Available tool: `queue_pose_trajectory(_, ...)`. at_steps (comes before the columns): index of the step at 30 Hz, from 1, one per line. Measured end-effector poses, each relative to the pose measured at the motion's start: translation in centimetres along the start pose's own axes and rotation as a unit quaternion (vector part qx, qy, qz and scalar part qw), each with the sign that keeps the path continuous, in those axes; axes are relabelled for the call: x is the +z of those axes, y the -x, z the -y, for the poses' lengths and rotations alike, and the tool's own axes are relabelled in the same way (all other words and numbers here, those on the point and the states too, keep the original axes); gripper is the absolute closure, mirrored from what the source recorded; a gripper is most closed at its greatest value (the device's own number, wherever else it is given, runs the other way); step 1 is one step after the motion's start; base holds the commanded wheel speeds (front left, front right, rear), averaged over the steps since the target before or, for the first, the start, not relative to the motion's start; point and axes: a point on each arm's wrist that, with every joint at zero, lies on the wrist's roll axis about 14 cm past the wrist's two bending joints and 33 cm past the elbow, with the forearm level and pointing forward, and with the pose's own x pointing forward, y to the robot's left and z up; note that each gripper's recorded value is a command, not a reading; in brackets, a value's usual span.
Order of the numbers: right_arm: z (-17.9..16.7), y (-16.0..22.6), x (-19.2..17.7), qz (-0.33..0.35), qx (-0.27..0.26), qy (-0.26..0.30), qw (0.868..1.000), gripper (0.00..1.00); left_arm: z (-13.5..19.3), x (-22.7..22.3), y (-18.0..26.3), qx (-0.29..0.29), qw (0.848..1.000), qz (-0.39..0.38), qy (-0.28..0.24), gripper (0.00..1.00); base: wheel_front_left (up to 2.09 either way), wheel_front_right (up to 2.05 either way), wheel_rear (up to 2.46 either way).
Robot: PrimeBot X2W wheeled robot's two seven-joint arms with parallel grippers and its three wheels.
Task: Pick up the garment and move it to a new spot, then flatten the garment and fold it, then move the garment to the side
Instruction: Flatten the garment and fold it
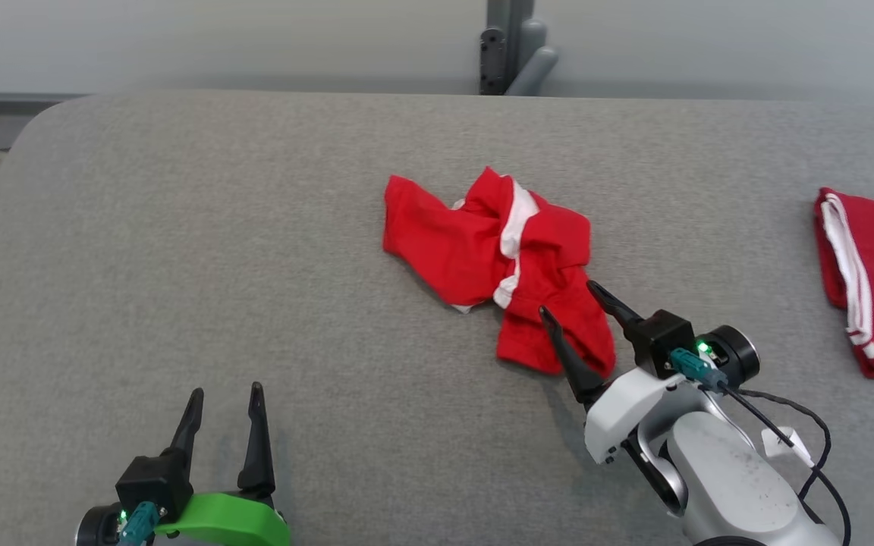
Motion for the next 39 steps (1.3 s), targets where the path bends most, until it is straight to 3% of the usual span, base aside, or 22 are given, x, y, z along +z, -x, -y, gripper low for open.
queue_pose_trajectory(11,-3.8,-4.9,-5.8,-0.088,0.087,0.031,0.992,0.0,-5.0,-1.1,2.5,0.09,0.996,-0.02,0.008,0.0,0.0,0.0,0.0)
queue_pose_trajectory(13,-3.6,-5.2,-6.7,-0.099,0.086,0.035,0.991,0.15,-5.5,-1.3,2.5,0.099,0.995,-0.024,0.006,0.0,0.0,0.0,0.0)
queue_pose_trajectory(14,-3.5,-5.4,-7.2,-0.105,0.086,0.035,0.99,0.42,-5.6,-1.3,2.4,0.101,0.995,-0.024,0.006,0.0,0.0,0.0,0.0)
queue_pose_trajectory(17,-3.4,-5.3,-8.4,-0.121,0.085,0.035,0.988,1.0,-5.8,-1.5,2.2,0.105,0.994,-0.028,0.006,0.0,0.0,0.0,0.0)
queue_pose_trajectory(23,-2.4,-5.7,-7.4,-0.107,0.064,0.032,0.992,1.0,-5.3,-1.0,1.5,0.095,0.995,-0.019,0.008,0.0,0.0,0.0,0.0)
queue_pose_trajectory(30,-2.1,-7.3,-1.8,-0.019,0.059,0.037,0.997,1.0,-4.9,-0.7,1.4,0.087,0.996,-0.014,0.01,0.0,0.0,0.0,0.0)
queue_pose_trajectory(35,-3.3,-9.0,3.1,0.045,0.087,0.055,0.994,1.0,-4.8,-0.3,1.8,0.086,0.996,-0.007,0.022,0.0,0.0,0.0,0.0)
queue_pose_trajectory(39,-6.4,-10.8,7.8,0.103,0.137,0.077,0.982,1.0,-4.9,-0.1,2.5,0.09,0.996,-0.004,0.027,0.0,0.0,0.0,0.0)
